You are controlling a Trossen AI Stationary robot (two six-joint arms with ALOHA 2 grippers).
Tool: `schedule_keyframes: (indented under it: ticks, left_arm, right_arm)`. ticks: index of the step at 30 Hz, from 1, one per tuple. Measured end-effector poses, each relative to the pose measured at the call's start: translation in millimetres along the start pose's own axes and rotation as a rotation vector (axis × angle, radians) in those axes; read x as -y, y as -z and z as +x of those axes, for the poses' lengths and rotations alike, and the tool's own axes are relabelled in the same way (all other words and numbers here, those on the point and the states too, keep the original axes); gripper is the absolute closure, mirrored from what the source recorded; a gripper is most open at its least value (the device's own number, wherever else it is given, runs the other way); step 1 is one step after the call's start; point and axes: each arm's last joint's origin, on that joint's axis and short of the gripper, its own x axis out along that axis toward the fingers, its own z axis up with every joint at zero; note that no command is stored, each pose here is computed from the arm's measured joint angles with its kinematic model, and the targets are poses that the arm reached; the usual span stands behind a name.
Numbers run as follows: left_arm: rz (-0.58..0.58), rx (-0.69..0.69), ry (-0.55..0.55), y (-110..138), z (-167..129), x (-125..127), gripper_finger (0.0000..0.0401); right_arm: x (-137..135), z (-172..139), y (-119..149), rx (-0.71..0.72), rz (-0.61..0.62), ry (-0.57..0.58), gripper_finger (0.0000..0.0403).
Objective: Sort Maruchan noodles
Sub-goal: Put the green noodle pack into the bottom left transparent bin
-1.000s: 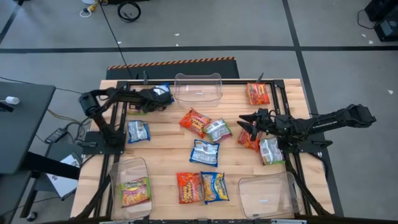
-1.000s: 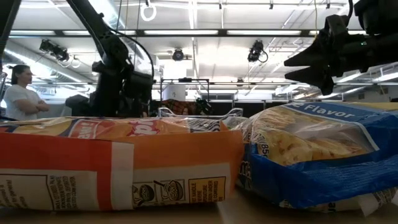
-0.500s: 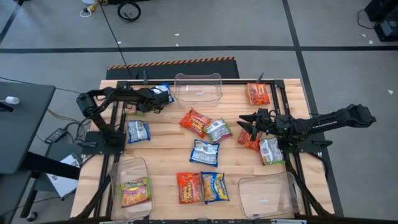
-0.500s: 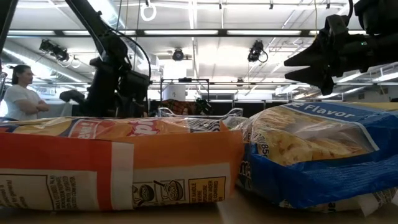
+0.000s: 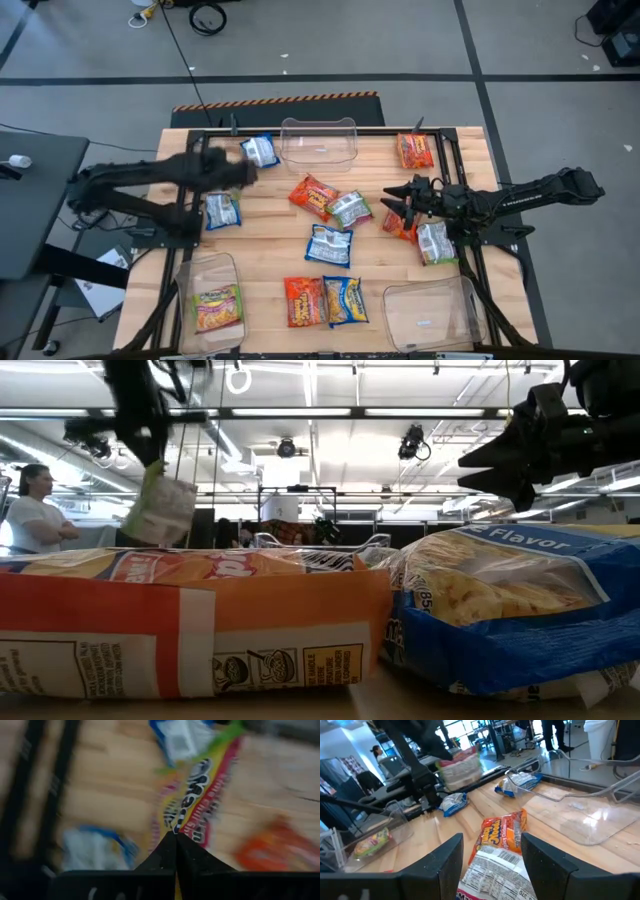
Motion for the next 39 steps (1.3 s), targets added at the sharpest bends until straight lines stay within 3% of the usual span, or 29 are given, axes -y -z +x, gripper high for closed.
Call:
schedule_keyframes:
  ticks: [4,7,14,22,30,33,39]
  left_arm:
    - [-0.139,-0.01,0.152,39,-28,-5,0.04]
    - [-0.185,-0.071,0.206,71,-39,-7,0.04]
    - [-0.12,-0.364,0.307,126,-67,0,0.04]
    - [0.139,-0.74,0.322,151,-131,-10,0.04]
    - [0.464,-0.867,0.525,155,-181,-30,0.04]
    - [0.645,-0.864,0.581,158,-185,-39,0.04]
    - [1.081,-0.936,0.578,155,-180,-48,0.0401]
  right_arm:
    - [-1,0,1,-0.019,-0.018,-0.05,0.0198]
    - [-3,0,1,-0.046,-0.018,-0.12,0.0198]
    - [-9,-2,3,-0.118,-0.015,-0.304,0.0198]
    - [-10,-2,4,-0.136,0.016,-0.336,0.0198]
    - [-8,-1,4,-0.127,0.069,-0.279,0.0198]
    - [-8,-1,3,-0.118,0.073,-0.259,0.0198]
    - [-8,-1,2,-0.111,0.098,-0.258,0.0198]
